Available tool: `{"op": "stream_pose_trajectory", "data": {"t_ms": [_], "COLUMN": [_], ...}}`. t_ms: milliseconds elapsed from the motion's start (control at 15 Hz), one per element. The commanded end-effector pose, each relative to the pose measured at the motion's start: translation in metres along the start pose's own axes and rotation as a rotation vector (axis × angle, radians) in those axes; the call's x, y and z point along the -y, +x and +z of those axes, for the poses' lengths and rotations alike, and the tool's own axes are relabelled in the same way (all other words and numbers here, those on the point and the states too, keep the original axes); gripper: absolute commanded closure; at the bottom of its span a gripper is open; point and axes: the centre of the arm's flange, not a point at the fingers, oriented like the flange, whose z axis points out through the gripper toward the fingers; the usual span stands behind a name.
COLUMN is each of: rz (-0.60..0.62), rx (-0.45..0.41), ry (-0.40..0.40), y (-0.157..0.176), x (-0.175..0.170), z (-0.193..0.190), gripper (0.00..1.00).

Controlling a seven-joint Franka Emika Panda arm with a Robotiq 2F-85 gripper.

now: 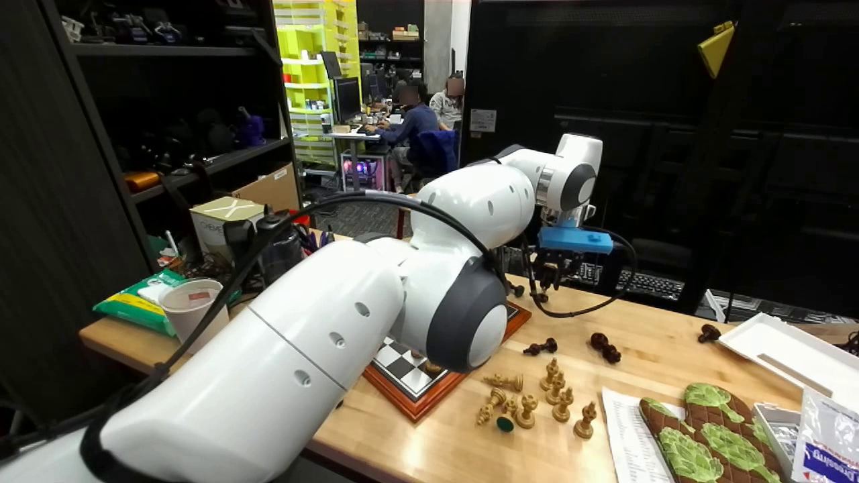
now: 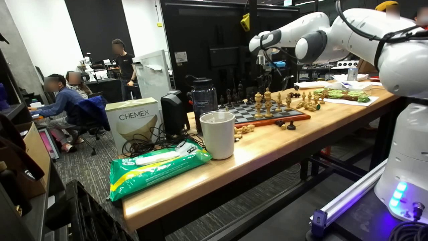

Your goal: Put the dark brown chess piece on the board

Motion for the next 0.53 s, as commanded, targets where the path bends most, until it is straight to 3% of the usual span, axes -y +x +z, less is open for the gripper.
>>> {"op": "stream_pose_trajectory", "data": {"t_ms": [0, 267, 467], "rz": [-0.024, -0.020, -0.012], "rx": [-0.005, 0.000, 0.007], "ry": [0.011, -0.001, -0.014], "y": [0.034, 0.026, 0.019], "x": [-0.023, -0.022, -0.022], "z": [-0.014, -0.019, -0.026], "gripper": [0.71, 0.97, 0.94]}}
